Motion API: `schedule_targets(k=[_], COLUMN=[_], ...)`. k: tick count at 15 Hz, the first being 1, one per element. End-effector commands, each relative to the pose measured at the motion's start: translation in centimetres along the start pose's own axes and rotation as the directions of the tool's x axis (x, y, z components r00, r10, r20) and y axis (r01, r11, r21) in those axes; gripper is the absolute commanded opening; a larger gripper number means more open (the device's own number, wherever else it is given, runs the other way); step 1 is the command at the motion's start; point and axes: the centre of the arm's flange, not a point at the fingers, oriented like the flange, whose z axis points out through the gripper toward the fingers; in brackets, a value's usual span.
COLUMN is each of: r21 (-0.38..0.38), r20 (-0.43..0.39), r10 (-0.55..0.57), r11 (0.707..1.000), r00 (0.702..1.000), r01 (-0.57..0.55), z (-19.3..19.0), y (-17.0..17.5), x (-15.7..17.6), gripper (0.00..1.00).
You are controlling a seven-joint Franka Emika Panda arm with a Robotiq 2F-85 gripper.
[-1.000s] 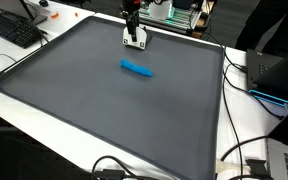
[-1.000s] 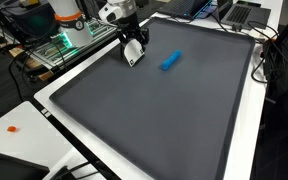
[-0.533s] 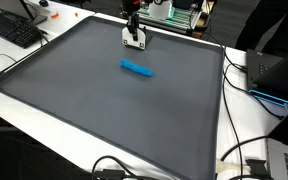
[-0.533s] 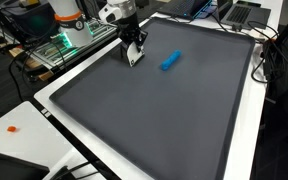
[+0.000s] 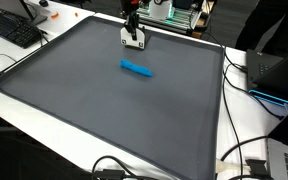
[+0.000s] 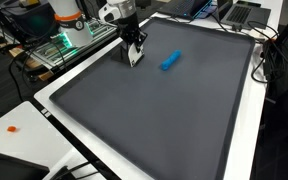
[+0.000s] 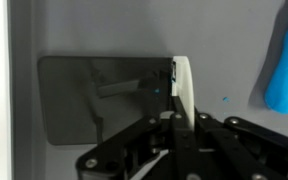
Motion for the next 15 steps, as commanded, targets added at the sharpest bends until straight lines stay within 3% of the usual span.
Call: schedule_targets(k=[1,6,9,11,15], r21=[-0.027,-0.015,-0.025,-0.088,-0.1], r20=[0.047,0.103,0.149,0.202,0.296], r10=[0.036,-0.064,-0.172,-0.25,-0.423], r11=[0.999,0.998,0.984,0.958,0.878], r00=[0.998,0.993,0.974,0.947,0.856], r01=[-0.034,0.066,0.178,0.272,0.468], z=[-1.7,-5.4,-7.0,-7.7,-8.4], y=[-0.6,-3.4,-5.7,-7.2,-10.2], x=[0.1,-0.6,-2.0,-2.8,-5.0], gripper=[0.01,0.01,0.01,0.01,0.01])
